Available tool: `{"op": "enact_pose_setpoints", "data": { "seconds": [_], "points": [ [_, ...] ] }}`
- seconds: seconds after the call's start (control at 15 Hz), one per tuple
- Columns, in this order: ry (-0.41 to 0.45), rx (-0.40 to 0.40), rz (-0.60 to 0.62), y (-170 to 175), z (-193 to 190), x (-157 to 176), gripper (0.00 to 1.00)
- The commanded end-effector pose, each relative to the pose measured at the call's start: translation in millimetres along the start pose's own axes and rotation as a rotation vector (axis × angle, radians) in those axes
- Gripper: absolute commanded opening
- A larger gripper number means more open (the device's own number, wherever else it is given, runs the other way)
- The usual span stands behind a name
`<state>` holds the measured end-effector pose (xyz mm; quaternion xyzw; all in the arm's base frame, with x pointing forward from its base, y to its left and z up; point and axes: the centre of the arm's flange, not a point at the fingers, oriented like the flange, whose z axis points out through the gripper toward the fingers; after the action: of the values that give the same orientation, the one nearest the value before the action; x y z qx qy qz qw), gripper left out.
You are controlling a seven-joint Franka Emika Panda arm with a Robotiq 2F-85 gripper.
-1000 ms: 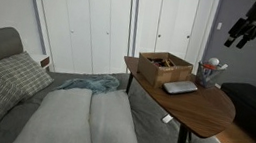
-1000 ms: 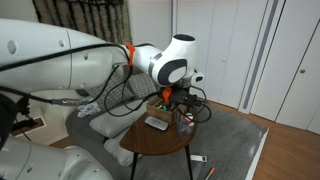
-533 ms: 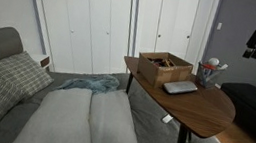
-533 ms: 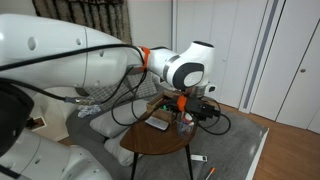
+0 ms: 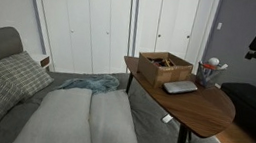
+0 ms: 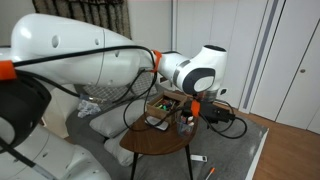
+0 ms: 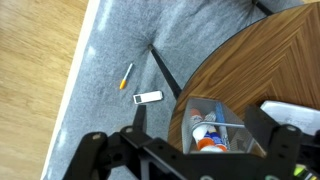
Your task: Take the white marker out of the penholder and put it on the table
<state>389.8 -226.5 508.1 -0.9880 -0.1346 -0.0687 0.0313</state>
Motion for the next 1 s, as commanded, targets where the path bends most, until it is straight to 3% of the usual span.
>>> {"op": "enact_pose_setpoints", "data": {
  "seconds": [0.0, 0.13, 0.47, 0.8, 0.93],
  "points": [
    [0.012, -0.029, -0.077, 6.5, 3.7, 3.9, 1.00],
    [0.029, -0.023, -0.109, 11.4, 7.3, 8.6, 1.00],
    [0.028, 0.083, -0.186, 11.3, 24.1, 19.4, 1.00],
    [0.091, 0.171, -0.221, 13.4, 36.1, 27.5, 1.00],
    [0.109, 0.205, -0.229, 13.2, 38.1, 29.9, 0.90]
  ]
}}
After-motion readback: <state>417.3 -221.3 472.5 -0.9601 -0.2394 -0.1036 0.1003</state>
